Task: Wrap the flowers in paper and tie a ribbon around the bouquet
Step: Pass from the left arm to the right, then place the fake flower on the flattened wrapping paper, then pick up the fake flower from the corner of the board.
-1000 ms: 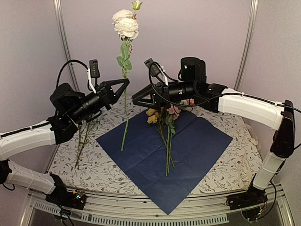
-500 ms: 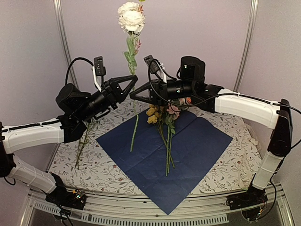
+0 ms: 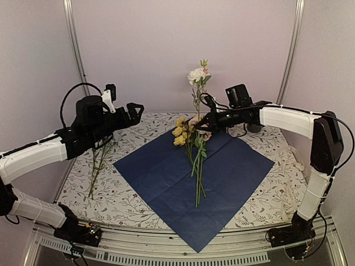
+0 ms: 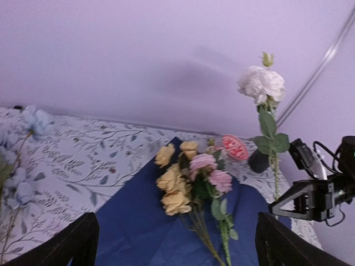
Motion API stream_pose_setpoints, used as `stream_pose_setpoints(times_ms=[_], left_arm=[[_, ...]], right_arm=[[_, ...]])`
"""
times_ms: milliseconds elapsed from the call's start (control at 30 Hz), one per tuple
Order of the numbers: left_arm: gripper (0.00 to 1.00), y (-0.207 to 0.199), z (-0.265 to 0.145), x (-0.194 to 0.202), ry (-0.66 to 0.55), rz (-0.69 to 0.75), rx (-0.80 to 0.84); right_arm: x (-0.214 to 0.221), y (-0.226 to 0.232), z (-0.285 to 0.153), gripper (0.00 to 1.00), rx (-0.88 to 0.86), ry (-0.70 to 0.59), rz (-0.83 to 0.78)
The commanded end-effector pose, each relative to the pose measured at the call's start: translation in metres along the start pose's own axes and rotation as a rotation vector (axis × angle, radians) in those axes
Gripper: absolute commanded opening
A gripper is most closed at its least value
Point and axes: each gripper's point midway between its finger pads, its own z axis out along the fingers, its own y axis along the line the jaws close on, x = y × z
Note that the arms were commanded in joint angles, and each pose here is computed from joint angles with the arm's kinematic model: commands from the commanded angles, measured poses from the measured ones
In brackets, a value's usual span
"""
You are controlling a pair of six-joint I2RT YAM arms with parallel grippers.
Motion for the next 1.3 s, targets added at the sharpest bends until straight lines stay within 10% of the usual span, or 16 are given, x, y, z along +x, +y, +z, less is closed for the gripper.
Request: stream_pose_setpoints(times_ms=[0, 233, 533, 800, 1267], left_arm=[[0.99, 0.085, -0.005, 0.048, 0.194, 0.003, -0.299], [0.99, 0.139, -0.011, 0.08, 0.282, -0.055, -0.4], [0.98, 0.235, -0.025, 0.113, 0.386, -0.116, -0.626], [0.5, 0.3, -0.004, 0.128, 0.496, -0.111, -0.731], [0.15, 0.336, 0.022, 0.159, 0.597, -0.112, -0.792]], right_arm=[[0.053, -0.08, 0.018, 0.0, 0.222, 0.167, 0.145], [0.068, -0.113, 0.033, 0.02, 0.311, 0.233, 0.167], [0.059, -0.111, 0.011, 0.34, 0.402, 0.201, 0.153], [0.052, -0.096, -0.009, 0.36, 0.419, 0.183, 0.104], [0.058, -0.092, -0.017, 0.37, 0.419, 0.191, 0.089]])
